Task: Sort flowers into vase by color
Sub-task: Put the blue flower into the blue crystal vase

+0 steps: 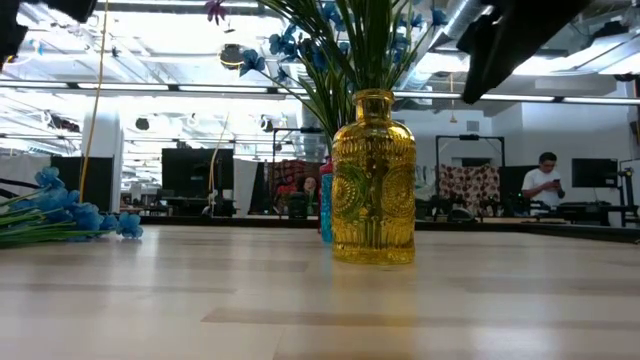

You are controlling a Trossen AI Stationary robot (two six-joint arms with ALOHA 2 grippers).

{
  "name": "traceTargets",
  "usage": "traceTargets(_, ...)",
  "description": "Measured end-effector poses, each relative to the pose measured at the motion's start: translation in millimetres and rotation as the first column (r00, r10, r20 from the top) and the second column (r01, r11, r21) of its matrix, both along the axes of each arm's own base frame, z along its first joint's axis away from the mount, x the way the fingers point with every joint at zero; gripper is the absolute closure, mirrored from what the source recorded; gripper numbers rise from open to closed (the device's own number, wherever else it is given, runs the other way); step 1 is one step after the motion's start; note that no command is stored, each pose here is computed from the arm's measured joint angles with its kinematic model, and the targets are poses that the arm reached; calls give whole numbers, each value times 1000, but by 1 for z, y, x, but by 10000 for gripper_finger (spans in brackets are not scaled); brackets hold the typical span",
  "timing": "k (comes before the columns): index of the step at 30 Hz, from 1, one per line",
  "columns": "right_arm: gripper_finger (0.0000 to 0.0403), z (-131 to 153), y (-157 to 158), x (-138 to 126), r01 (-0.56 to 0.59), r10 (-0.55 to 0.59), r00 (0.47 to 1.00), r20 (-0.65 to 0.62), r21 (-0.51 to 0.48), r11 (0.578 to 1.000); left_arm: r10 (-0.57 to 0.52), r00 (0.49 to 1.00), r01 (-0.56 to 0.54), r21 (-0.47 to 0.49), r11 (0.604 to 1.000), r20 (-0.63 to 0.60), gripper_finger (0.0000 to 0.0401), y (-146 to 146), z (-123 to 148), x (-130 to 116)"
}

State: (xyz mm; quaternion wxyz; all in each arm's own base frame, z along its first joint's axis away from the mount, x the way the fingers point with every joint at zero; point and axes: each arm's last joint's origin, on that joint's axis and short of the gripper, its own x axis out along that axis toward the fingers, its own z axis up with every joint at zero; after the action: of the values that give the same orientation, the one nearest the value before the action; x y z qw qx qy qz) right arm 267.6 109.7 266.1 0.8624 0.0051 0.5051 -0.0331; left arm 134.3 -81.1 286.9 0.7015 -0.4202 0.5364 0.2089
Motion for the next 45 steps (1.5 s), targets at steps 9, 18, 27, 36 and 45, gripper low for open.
traceTargets(9, 147, -3, 13, -12, -52, 50, 998, -46, -42, 998, 96, 978, -83, 75, 994, -184, 189, -14, -26, 22)
traceTargets(18, 147, 2, 1, -49, 56, -66, 997, -52, -168, 984, 56, 934, -13, 124, 992, -353, 189, -37, -57, 37)
traceTargets(27, 147, -9, -15, -84, 147, -138, 979, 149, -53, 988, 86, 929, -32, 155, 987, -359, 189, -60, -83, 51)
traceTargets(36, 147, -52, -22, -95, 181, -185, 957, 222, 36, 983, 181, 913, -99, 231, 968, -366, 189, -77, -110, 58)
traceTargets(45, 147, -74, -23, -97, 180, -189, 951, 246, 59, 982, 234, 905, -125, 304, 944, -355, 189, -85, -133, 64)
